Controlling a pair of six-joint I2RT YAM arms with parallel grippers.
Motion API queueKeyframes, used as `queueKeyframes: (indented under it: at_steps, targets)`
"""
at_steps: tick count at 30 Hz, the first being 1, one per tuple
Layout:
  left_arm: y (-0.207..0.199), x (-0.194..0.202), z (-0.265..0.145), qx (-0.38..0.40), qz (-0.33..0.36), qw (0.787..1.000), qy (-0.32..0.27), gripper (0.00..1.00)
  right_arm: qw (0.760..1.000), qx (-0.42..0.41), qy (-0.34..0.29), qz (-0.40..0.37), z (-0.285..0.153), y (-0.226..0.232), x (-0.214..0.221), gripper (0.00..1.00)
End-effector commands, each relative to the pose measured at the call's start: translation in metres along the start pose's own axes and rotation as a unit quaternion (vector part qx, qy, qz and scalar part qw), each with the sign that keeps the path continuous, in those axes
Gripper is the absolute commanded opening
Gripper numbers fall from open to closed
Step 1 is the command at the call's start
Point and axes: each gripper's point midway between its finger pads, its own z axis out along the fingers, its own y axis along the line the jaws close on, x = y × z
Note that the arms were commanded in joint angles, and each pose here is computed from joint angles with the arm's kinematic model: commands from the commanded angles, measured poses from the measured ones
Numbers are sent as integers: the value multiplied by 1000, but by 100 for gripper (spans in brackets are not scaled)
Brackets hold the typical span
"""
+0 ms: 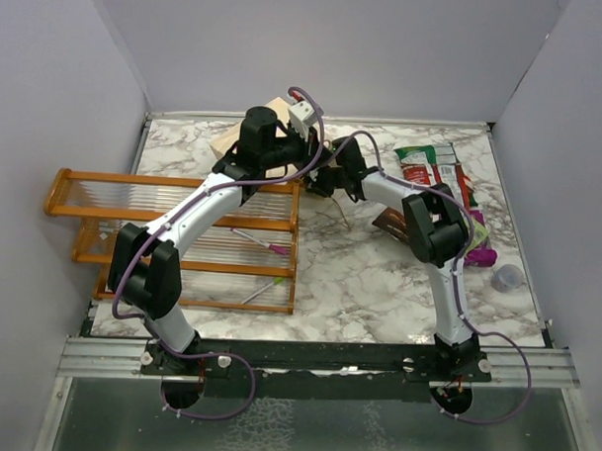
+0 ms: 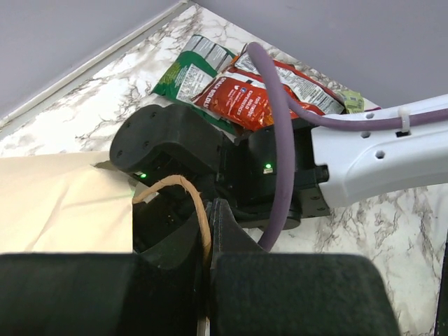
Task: Take the snacks out of the paper bag
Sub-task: Take out the snack from the paper bag.
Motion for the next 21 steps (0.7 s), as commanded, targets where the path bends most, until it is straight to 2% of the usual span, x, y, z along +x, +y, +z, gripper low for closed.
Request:
queueKeyframes:
  at_steps: [1, 4, 8, 21]
  targets:
    - [-22, -3, -2, 36, -3, 999, 5, 0, 996, -8, 22, 85, -18, 32, 5, 14]
    - [-21, -2, -1, 35, -6, 999, 5, 0, 996, 14, 7, 92, -28, 41, -12, 6]
    - [-18, 1, 0, 27, -10, 1000, 8, 0, 991, 64, 9, 120, -45, 50, -16, 2]
    - [6, -7, -5, -10, -57, 998, -2, 0, 947, 234, -58, 211, -161, 62, -37, 1]
